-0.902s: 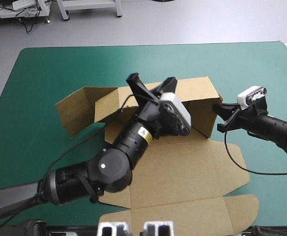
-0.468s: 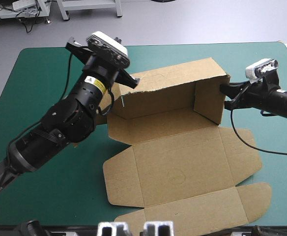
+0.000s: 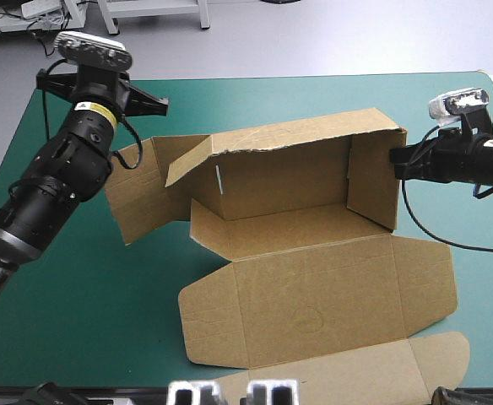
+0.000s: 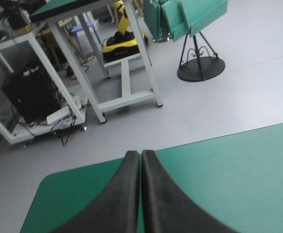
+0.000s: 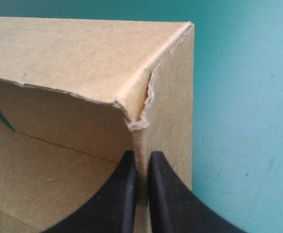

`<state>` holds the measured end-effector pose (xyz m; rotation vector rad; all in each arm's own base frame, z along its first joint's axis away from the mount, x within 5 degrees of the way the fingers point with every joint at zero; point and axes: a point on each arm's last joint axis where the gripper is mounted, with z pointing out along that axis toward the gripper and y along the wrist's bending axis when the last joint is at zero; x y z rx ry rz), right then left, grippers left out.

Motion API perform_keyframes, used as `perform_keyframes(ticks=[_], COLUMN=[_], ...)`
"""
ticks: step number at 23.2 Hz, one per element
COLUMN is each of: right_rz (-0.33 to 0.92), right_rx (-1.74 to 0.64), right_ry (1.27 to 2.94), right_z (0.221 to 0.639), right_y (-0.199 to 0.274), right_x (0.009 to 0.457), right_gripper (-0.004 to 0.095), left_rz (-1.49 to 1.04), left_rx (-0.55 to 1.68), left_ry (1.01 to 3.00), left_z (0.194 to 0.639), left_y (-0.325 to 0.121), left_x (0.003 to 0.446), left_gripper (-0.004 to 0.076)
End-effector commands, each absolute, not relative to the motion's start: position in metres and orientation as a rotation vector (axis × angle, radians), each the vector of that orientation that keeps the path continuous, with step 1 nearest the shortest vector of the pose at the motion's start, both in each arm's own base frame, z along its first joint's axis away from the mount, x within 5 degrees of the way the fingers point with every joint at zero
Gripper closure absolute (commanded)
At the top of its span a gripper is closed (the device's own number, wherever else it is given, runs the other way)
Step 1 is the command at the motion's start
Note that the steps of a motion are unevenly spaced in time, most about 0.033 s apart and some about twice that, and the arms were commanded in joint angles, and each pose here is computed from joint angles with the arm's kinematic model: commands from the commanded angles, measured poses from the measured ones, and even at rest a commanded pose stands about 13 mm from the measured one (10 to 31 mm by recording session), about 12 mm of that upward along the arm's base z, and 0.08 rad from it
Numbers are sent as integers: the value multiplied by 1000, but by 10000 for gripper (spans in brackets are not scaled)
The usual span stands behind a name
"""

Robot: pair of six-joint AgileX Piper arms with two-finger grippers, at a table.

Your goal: Fold the box

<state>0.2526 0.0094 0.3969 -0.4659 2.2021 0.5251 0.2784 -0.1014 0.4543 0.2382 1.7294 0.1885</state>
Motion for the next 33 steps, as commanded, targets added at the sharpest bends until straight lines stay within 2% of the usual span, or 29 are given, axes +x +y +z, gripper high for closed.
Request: perform_keyframes(ticks=[1,7,11,16,21,29,33], right_rz=[622,721,753,627,471,349,327], right_rx=[-434,-378,-354,-430,-530,-653,-661], right_ry=[2220,2361,2438,2440,2382,2342,2291], right_z=[401,359,329,310,312,325,342], right_y=[12,5,5,23,46,67,68], right_x=[255,293,317,336,358,384,389], right_gripper=[907,906,906,906,889,536,478], left_rz=[159,177,144,123,170,185,203], left_rx=[139,56,77,73,107,158,180], left_ry=[1686,1871,1921,1944,2027,2047,2058], left_z=[475,458,453,449,438,434,433], left_y=[-76,-36,-31,-32,-32,-33,-33], left_x=[273,282,283,286,290,292,292], left_gripper=[725,725,725,725,725,725,725])
